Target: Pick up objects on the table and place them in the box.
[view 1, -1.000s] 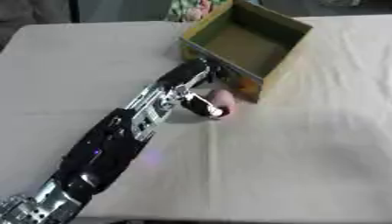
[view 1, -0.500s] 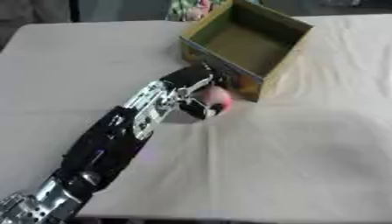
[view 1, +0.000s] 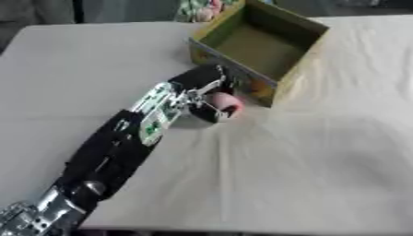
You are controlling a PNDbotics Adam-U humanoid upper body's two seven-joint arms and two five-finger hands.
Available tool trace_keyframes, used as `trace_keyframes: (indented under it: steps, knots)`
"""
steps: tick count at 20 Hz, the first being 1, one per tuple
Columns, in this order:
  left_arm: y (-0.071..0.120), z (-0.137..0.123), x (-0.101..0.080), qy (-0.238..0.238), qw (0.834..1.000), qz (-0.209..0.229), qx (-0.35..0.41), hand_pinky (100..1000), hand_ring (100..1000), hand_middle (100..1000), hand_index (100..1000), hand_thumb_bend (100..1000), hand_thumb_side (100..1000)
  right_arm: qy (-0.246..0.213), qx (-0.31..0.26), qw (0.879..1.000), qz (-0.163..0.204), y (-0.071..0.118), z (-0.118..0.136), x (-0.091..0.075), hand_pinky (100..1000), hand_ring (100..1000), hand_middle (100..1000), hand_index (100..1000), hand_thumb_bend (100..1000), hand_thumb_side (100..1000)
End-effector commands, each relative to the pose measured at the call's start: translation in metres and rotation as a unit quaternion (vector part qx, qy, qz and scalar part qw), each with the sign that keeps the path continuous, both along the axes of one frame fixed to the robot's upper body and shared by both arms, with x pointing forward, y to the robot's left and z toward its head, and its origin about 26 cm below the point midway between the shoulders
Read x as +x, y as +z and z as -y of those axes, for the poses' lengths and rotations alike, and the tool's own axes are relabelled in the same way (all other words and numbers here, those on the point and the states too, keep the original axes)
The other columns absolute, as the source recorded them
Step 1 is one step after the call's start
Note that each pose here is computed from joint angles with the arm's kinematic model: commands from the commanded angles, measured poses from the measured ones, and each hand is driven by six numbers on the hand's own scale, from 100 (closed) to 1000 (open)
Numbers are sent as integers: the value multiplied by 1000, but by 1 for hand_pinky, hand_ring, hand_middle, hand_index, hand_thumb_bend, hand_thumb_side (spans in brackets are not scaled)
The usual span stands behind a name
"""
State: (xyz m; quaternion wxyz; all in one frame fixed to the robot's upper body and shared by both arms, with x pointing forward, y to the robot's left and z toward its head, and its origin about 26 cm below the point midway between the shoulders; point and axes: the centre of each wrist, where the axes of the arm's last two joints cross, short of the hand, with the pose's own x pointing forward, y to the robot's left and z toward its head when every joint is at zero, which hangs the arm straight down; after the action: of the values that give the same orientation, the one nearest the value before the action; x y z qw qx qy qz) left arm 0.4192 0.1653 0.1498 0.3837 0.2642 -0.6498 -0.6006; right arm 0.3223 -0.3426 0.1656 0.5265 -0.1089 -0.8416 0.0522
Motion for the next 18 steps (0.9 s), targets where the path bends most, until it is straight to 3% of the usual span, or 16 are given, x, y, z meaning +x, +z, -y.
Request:
trace_keyframes:
  steps: [1,10,18]
  knots:
    - [22,-10,-2,7,999,33,-6,536,445,304,402,152,100,-2,-8,1000,12,9,4,0,644,721,681,796,100,242]
    - [76,-16,-16,-4,995,99,-15,541,448,310,409,156,100,-4,-9,1000,11,9,5,-1,644,721,680,796,100,243]
    - [99,-17,-5,33,988,149,-19,544,451,312,412,160,100,1,-10,1000,9,9,3,0,644,721,680,796,100,242]
